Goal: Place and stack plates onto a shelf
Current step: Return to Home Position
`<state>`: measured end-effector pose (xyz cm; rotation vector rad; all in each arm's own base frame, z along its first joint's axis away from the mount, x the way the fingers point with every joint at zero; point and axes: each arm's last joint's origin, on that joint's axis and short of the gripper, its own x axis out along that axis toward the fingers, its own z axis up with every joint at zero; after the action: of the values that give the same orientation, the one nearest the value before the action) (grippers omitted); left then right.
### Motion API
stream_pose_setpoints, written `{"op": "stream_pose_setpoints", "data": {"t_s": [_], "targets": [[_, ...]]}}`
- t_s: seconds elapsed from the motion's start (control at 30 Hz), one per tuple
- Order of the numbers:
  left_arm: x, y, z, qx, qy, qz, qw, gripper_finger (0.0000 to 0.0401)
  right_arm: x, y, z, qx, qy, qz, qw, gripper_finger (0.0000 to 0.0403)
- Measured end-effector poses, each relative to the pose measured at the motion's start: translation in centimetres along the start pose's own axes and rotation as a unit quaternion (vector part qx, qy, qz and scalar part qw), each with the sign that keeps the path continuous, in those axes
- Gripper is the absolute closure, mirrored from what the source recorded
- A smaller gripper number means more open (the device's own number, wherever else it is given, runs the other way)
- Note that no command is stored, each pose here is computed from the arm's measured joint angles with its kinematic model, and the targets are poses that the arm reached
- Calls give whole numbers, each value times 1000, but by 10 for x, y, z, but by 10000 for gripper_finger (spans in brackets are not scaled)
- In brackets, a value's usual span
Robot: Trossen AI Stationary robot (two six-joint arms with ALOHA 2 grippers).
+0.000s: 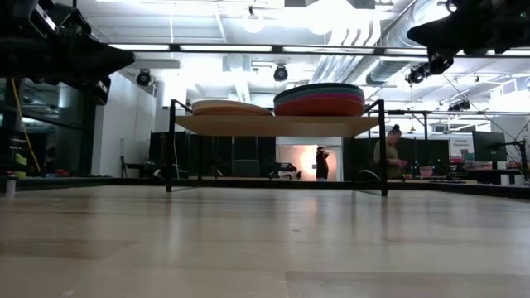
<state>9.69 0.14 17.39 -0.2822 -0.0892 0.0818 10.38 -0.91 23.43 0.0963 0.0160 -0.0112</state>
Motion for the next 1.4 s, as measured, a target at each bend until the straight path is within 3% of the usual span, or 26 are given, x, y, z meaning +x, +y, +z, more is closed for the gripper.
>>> {"op": "stream_pose_setpoints", "data": {"t_s": [0.13, 0.3, 0.43, 0.7, 0.93, 1.4], "targets": [[0, 0, 0, 0, 0, 0, 1000, 401, -3, 0, -1, -4, -14, 0, 1000, 403], [0, 0, 0, 0, 0, 0, 1000, 401, -2, -3, -34, 31, -64, 1, 997, 403], [0, 0, 0, 0, 0, 0, 1000, 401, -7, -5, -36, 29, -114, -22, 993, 403], [0, 0, 0, 0, 0, 0, 1000, 401, -5, -8, -67, 26, -13, -33, 999, 403], [0, 0, 0, 0, 0, 1, 1000, 401, -5, -8, -67, -3, -13, -34, 999, 403], [0, 0, 0, 0, 0, 1, 1000, 401, -5, -8, -67, 25, -13, -34, 999, 403]]}}
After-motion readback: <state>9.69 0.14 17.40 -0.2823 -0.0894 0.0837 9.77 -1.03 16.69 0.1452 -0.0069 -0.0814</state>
